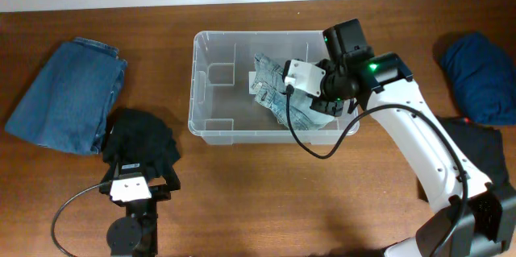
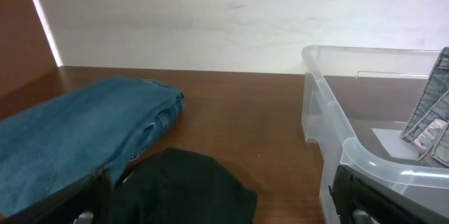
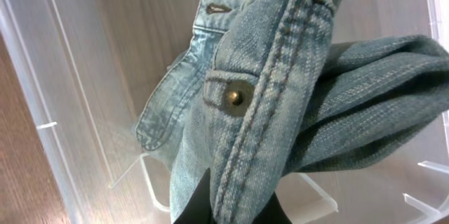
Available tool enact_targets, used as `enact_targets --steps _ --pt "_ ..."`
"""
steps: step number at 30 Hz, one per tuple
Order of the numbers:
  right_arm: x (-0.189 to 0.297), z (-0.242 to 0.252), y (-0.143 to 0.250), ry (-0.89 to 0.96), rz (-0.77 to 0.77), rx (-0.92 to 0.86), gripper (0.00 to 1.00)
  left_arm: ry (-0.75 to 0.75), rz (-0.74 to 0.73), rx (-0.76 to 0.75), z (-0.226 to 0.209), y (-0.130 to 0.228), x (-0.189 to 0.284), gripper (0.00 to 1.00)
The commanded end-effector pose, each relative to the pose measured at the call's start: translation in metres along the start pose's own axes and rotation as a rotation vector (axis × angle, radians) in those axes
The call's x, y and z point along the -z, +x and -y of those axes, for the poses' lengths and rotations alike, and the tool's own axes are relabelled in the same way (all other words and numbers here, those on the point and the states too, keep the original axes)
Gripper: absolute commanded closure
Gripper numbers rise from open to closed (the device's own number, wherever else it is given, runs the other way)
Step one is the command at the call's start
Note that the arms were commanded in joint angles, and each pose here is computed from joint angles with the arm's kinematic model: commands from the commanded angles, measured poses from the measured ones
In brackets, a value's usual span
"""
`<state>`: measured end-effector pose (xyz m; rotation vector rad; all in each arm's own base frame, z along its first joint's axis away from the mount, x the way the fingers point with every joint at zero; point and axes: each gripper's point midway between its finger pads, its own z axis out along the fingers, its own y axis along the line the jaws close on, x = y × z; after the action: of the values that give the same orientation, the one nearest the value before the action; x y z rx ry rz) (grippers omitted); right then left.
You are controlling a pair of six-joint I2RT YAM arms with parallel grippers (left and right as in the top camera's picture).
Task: Pack container
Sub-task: 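Lower the held jeans into the clear bin with the right gripper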
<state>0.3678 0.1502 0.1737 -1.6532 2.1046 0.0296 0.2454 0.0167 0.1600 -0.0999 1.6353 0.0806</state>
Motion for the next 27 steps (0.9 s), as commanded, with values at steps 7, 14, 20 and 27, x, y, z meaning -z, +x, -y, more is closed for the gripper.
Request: enact_targets --steps 7,14,20,27 --pt "0.003 -0.034 -0.017 -0.045 -0.083 0.172 0.96 -0.001 0.001 -0.012 0.000 0.001 0.000 0.01" --pt "0.024 -0.038 -0.023 -0.058 -0.090 0.197 0.96 -0.001 0.001 -0.012 0.000 0.000 0.000 0.01" --pt "0.067 -0.032 -0.044 -0.031 -0.018 0.202 0.96 -0.001 0.001 -0.012 0.000 0.000 0.000 0.01" --pt "0.067 -0.026 -0.034 -0.022 -0.075 0.196 0.96 -0.001 0.001 -0.012 0.000 0.000 0.000 0.00"
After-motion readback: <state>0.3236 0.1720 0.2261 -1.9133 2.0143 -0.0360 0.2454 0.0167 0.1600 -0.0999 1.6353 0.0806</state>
